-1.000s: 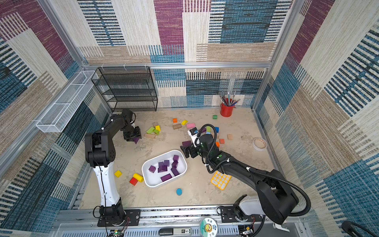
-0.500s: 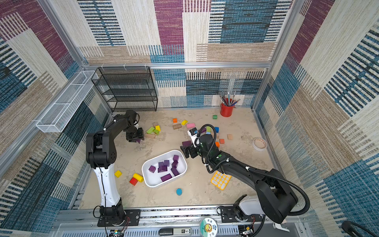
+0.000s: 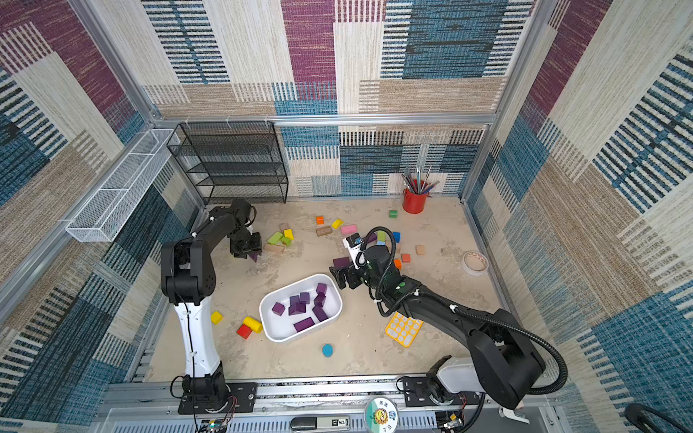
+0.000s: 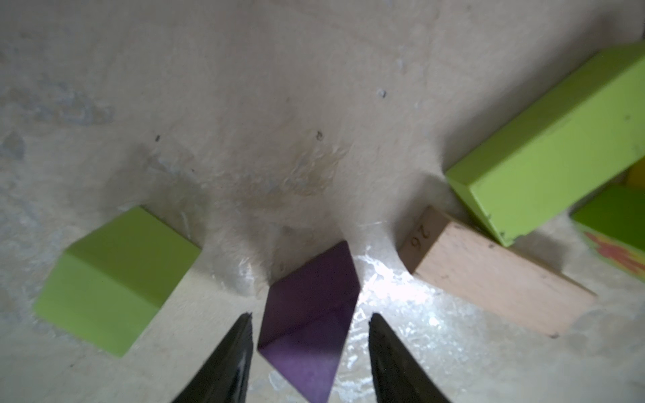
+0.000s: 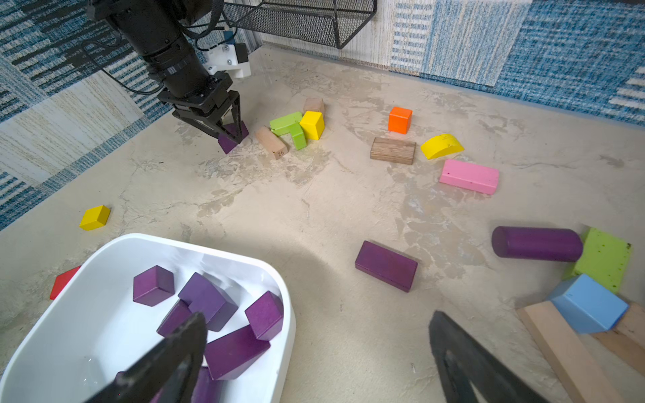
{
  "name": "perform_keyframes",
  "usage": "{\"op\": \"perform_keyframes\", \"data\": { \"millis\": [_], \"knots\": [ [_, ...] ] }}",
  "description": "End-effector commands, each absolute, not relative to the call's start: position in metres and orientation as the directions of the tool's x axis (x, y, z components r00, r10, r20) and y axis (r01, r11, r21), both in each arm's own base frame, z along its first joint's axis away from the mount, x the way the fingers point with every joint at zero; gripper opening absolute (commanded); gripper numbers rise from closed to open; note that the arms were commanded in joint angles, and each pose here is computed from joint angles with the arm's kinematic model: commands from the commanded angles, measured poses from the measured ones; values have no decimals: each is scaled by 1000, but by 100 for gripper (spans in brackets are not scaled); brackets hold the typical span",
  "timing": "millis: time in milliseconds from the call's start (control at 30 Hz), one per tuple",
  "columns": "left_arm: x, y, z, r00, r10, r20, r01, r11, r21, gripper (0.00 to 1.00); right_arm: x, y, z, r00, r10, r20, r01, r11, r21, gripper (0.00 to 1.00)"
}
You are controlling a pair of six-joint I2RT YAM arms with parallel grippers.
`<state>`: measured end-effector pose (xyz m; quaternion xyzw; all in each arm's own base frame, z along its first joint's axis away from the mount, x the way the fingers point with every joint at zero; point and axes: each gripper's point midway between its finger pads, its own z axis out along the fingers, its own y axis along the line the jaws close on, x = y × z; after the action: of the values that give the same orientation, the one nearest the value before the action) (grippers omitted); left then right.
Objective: Pick purple bricks into the storage bin
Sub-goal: Pick up the building block from the center of the board.
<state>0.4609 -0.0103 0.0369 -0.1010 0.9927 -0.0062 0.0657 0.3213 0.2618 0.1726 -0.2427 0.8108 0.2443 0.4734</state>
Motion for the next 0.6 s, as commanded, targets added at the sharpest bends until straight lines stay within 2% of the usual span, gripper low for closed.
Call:
{"op": "perform_keyframes", "data": {
  "millis": [0,367,567],
  "knots": [
    [459,-6,36,-976,-184,-115,-185,983,3,55,323,262,180,-417,-146,-897,-623,765,165,100],
    [462,0,33,-989,-108,-101,-114,992,53,53,324,263,178,-422,-148,-895,-622,765,167,100],
    [466,-6,30,-992,-80,-99,-84,996,34,52,324,264,177,-422,-151,-894,-623,764,165,100]
  ]
}}
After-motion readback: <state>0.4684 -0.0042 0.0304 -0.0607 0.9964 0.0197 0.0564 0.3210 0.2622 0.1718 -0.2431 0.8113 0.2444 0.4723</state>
